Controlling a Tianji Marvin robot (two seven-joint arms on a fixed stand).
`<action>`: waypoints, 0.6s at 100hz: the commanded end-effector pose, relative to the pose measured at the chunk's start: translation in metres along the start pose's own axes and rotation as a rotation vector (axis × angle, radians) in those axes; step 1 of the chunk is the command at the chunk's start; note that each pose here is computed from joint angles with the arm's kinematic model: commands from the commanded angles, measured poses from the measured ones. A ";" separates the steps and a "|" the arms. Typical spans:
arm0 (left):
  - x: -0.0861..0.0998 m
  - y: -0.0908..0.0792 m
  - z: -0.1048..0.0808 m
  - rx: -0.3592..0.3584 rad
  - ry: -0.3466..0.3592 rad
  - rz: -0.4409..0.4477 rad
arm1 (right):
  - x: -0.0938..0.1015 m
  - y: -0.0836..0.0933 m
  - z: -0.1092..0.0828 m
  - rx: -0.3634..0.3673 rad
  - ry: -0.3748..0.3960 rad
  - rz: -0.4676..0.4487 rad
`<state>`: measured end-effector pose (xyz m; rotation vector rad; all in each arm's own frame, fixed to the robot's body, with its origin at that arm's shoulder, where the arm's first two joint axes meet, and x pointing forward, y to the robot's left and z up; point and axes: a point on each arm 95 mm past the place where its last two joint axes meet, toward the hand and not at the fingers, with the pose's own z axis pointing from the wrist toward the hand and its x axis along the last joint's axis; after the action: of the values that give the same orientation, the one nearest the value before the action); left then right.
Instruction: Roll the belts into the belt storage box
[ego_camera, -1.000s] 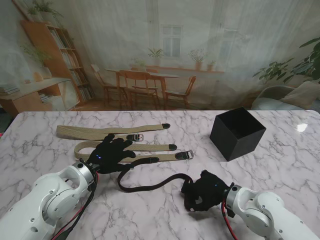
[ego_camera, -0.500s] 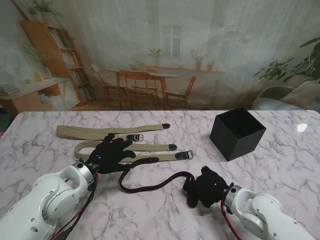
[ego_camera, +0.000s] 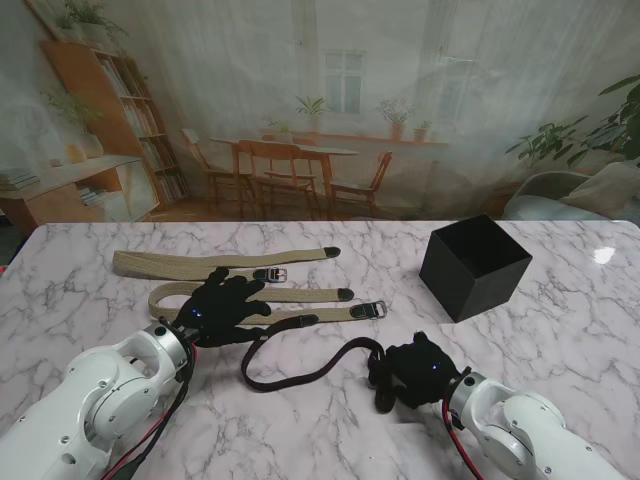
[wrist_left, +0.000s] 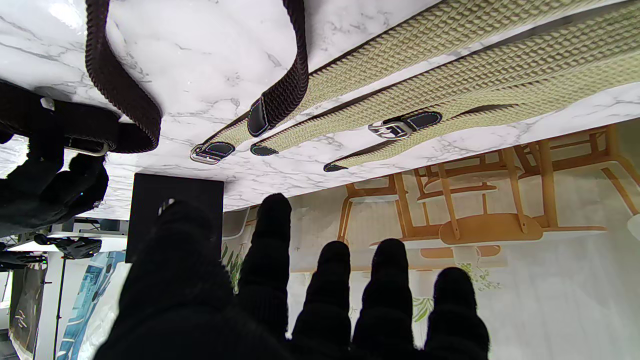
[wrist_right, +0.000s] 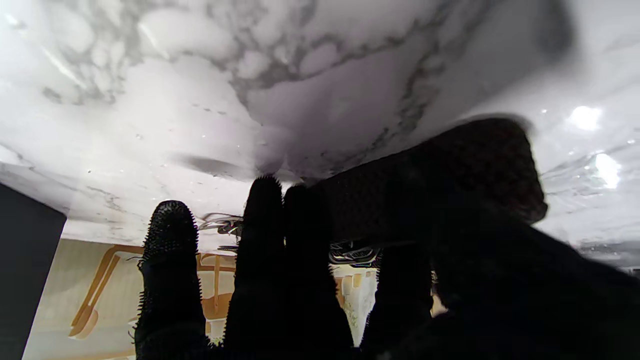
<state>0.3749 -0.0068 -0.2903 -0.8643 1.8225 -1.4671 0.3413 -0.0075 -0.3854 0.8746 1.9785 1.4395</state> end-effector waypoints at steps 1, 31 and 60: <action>0.001 0.001 0.000 -0.014 0.002 0.000 | 0.002 -0.009 -0.002 0.027 0.011 0.010; 0.001 0.001 0.000 -0.014 0.002 -0.001 | 0.004 -0.011 0.000 0.036 0.010 0.071; 0.001 0.002 0.000 -0.014 0.003 -0.001 | 0.007 -0.011 0.002 -0.007 -0.002 0.080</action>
<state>0.3748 -0.0068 -0.2904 -0.8648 1.8231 -1.4671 0.3400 -0.0033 -0.3896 0.9609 1.9650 1.4881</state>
